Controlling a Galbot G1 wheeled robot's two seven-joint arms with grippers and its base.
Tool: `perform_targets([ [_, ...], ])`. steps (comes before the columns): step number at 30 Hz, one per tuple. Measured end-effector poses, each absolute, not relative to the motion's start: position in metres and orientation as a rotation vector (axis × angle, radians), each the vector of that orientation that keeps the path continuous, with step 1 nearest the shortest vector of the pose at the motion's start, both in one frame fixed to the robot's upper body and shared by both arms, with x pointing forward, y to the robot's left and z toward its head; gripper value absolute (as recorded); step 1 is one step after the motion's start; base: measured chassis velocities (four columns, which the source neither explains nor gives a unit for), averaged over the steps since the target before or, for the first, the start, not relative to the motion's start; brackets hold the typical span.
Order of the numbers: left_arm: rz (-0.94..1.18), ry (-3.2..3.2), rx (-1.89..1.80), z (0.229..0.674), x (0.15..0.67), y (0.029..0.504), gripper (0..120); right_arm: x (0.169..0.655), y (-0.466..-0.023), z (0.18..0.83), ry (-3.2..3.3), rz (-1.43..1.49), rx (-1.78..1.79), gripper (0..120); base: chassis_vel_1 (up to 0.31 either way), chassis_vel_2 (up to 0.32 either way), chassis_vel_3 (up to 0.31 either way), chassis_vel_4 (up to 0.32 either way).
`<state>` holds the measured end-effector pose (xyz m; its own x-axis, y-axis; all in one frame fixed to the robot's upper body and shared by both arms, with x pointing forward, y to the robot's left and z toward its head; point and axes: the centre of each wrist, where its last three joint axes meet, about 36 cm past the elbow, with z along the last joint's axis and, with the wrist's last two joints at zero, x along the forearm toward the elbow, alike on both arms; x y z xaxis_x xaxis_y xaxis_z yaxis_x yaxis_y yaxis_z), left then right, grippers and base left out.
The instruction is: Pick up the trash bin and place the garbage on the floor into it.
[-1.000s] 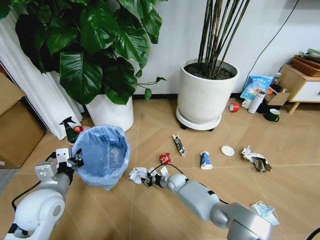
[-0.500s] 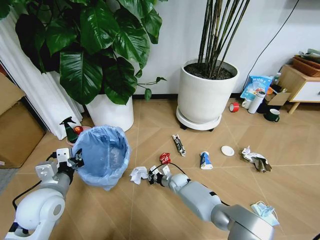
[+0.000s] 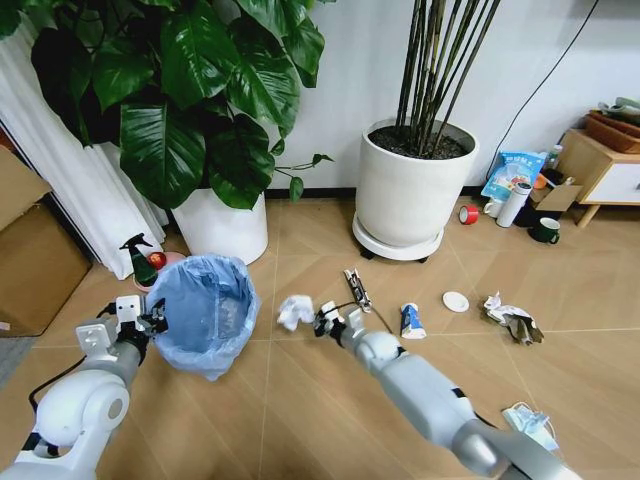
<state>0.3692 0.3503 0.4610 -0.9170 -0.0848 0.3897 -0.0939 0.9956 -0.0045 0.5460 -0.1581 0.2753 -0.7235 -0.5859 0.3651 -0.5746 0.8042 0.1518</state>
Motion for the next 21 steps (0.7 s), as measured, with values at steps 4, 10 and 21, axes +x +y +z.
perform_targets([
  [4,0.031,-2.732,0.11,0.457,0.377,0.355,0,0.549,-0.166,0.304,-2.664,-0.06,0.872,0,0.0,0.0,0.0,0.0],
  [10,0.035,-2.712,0.053,0.45,0.397,0.362,0,0.55,-0.171,0.378,-2.783,-0.107,0.938,0,0.0,0.0,0.0,0.0],
  [21,0.05,-2.64,-0.096,0.434,0.428,0.353,0,0.535,-0.131,0.465,-2.814,-0.153,1.177,0,0.0,0.0,0.0,0.0],
])
